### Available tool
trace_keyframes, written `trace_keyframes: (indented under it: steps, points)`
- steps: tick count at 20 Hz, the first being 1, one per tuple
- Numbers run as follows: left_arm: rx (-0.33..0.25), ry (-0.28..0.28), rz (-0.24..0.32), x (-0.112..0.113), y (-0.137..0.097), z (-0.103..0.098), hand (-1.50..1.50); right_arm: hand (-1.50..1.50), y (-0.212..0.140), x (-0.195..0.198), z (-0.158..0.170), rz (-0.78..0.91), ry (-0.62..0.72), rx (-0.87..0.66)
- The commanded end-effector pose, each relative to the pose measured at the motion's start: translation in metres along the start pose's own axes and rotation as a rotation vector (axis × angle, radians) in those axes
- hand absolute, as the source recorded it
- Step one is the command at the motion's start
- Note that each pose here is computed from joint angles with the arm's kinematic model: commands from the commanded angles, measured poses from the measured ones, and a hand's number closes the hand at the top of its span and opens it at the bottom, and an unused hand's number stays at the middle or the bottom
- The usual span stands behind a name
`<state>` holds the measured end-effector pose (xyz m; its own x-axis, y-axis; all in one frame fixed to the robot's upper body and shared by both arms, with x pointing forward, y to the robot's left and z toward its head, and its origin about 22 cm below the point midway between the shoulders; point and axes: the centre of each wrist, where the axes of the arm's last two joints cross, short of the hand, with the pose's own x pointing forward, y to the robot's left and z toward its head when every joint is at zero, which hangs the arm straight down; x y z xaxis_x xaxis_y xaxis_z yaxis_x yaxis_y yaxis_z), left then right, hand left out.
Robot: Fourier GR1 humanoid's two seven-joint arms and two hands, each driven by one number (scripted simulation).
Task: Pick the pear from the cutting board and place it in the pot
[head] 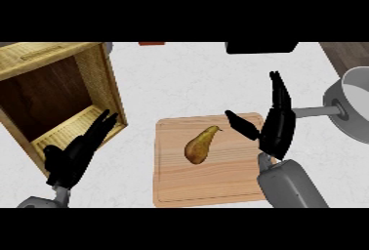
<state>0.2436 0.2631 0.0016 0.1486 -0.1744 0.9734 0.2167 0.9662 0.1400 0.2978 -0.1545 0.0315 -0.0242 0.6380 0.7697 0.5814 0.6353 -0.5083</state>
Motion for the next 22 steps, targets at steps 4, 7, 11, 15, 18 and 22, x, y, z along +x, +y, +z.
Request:
trace_keyframes:
  steps: [4,7,11,15,18,22]
  points:
    - [-0.003,0.117,0.023,-0.016,-0.012,-0.005,0.00,-1.50,0.033,0.028,0.031,0.058,0.241,0.006]
    - [-0.034,0.121,0.020,-0.009,-0.020,-0.016,0.00,-1.50,0.037,0.056,0.025,0.054,0.336,0.019]
    - [-0.043,0.105,0.008,-0.011,-0.037,-0.018,0.00,-1.50,0.045,0.066,0.023,0.118,0.532,0.047]
    - [-0.052,0.106,0.024,-0.009,-0.024,-0.022,0.00,-1.50,0.052,0.063,0.046,0.211,0.652,0.223]
    - [-0.043,0.100,0.022,-0.011,-0.020,-0.027,0.00,-1.50,0.061,0.062,0.057,0.250,0.684,0.262]
    - [-0.026,0.108,0.015,-0.007,-0.019,-0.025,0.00,-1.50,0.051,0.066,0.056,0.260,0.678,0.242]
